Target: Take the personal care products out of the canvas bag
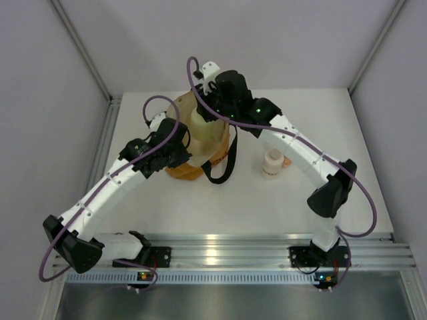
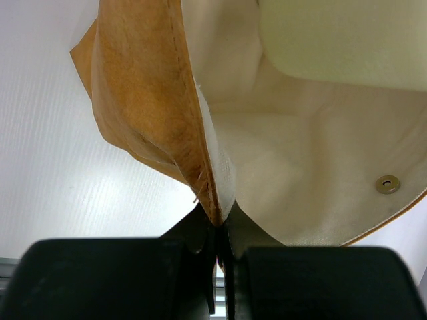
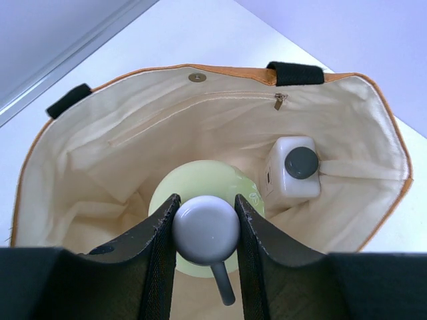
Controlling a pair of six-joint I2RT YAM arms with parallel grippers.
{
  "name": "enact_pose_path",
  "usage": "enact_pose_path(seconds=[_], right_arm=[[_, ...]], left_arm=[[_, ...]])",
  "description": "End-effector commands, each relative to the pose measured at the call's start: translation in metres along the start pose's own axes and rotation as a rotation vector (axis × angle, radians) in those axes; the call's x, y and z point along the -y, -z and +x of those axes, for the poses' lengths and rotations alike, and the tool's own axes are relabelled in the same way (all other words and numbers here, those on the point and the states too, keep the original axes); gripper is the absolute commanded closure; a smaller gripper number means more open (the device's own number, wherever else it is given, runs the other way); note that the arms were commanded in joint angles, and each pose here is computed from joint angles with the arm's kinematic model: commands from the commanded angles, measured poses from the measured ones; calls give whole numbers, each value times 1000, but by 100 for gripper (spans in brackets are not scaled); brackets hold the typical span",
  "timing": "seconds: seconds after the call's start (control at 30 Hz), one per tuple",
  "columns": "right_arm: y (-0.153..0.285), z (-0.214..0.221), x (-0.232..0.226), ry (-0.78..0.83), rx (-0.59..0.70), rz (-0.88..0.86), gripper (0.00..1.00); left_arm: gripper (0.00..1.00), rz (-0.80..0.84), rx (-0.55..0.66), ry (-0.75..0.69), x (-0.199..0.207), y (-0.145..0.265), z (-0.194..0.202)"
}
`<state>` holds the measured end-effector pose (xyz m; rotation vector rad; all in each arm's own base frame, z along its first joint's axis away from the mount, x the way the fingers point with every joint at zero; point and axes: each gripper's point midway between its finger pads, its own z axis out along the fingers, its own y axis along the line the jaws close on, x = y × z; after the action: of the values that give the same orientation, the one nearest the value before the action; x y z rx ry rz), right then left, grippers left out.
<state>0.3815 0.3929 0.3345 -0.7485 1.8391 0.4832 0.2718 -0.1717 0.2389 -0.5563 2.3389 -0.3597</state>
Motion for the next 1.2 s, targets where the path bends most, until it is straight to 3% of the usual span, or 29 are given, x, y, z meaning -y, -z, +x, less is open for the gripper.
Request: enact_pose_path(seconds=[0.0,0.37,0.57,0.87,1.17], right_arm=[[90,-117,-5,14,332,-22,100],[165,-154,7,-7,444,8,100],[199,-165,29,-14,491,111,100],[220,-137,104,-82,427,357,100],[277,-93,207,-189,401,656,100]], left_arm=[[100,49,33,18,11,9,-12],[100,38,18,21,9,4,-7],[100,40,9,26,10,3,-5],[100,54,7,36,12,7,-6],[100,60,-4,40,13,7,-3]])
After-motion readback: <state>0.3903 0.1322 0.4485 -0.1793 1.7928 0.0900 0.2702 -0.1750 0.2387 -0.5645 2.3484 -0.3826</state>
